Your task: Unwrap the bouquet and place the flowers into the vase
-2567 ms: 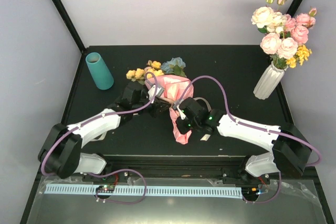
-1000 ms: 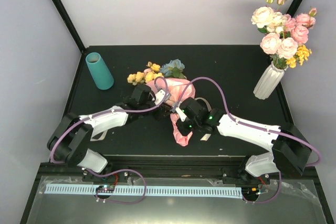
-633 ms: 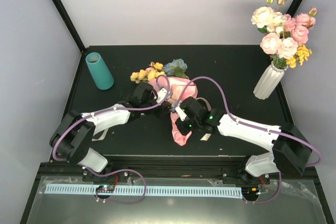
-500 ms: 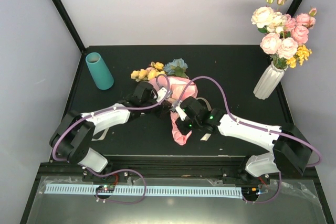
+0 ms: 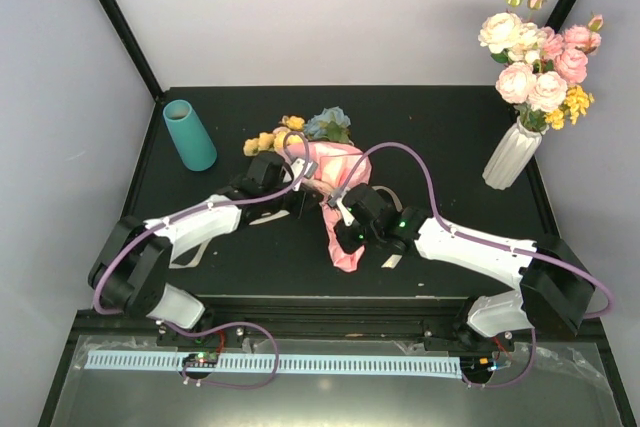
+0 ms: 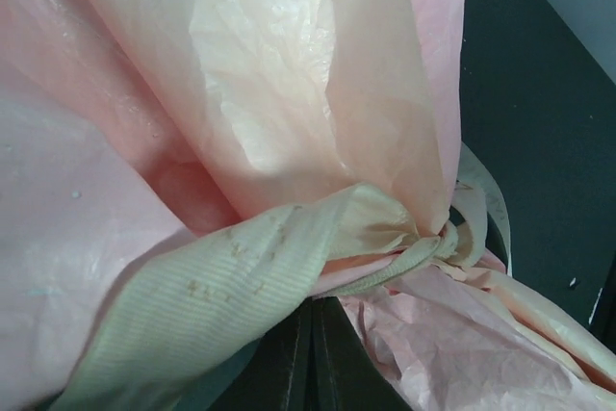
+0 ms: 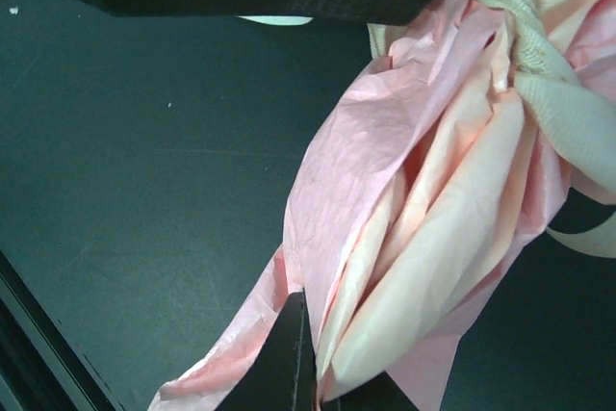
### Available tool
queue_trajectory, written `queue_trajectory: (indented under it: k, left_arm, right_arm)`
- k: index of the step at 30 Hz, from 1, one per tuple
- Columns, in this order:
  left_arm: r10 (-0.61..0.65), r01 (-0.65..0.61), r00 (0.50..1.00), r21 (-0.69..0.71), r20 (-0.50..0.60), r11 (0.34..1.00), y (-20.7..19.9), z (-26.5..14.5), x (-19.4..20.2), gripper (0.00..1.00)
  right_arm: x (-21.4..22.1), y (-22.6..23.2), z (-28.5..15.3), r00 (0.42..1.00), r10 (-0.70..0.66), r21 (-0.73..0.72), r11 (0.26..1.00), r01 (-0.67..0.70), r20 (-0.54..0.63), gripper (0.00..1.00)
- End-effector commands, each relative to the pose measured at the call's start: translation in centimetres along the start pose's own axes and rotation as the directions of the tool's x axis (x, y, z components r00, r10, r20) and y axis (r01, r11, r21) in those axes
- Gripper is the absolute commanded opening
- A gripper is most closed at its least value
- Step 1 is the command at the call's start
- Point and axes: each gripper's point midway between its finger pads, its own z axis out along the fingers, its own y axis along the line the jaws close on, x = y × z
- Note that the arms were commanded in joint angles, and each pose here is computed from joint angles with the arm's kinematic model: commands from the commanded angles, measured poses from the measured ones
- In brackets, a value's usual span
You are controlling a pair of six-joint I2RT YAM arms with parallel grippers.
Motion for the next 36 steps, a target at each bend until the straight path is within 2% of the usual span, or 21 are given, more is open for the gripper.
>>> queue_trajectory:
  k: [1,8,22,24,25,28,30,33,36]
  left_arm:
    - [-0.031,0.034,0.996,-0.037,0.084,0.999,0.1,-1.9,-2.5,0.02]
    - [-0.041,0.044,0.996,-0.03,0.082,0.999,-0.5,-3.4,-1.6,0.02]
    - [-0.057,0.06,0.993,-0.029,0.103,0.998,-1.1,-5.8,-0.1,0.03]
    - [-0.055,0.057,0.995,-0.018,0.087,0.998,-1.3,-5.8,0.2,0.08]
    - [-0.059,0.061,0.995,-0.019,0.077,0.998,-1.3,-5.9,0.3,0.15]
    - [-0.072,0.074,0.996,-0.038,0.053,0.996,-1.3,-6.3,0.2,0.43]
    - [-0.087,0.089,0.996,-0.062,0.036,0.994,-1.1,-6.6,0.2,0.54]
    - [-0.082,0.082,0.997,-0.04,0.005,0.996,-1.6,-6.4,0.8,0.59]
    - [-0.069,0.069,0.998,0.019,-0.002,0.997,-2.7,-6.3,0.9,0.56]
  right_arm:
    - [0.1,-1.6,-0.2,0.997,0.071,0.069,0.995,-0.072,0.011,0.02]
    - [0.4,-4.1,-0.5,0.984,0.179,0.123,0.976,-0.181,0.027,0.02]
    - [0.6,-4.4,-0.8,0.973,0.23,0.134,0.963,-0.233,0.033,0.02]
    - [0.7,-4.4,-0.7,0.972,0.233,0.131,0.963,-0.235,0.025,0.02]
    - [0.7,-4.3,-0.6,0.972,0.234,0.127,0.964,-0.234,0.021,0.02]
    - [0.8,-4.0,-0.4,0.971,0.237,0.118,0.965,-0.236,0.005,0.02]
    - [0.7,-3.8,-0.3,0.971,0.238,0.105,0.966,-0.236,0.001,0.02]
    - [0.5,-3.3,0.0,0.972,0.233,0.079,0.969,-0.232,-0.003,0.02]
    - [0.4,-3.0,0.4,0.973,0.228,0.067,0.972,-0.227,-0.018,0.02]
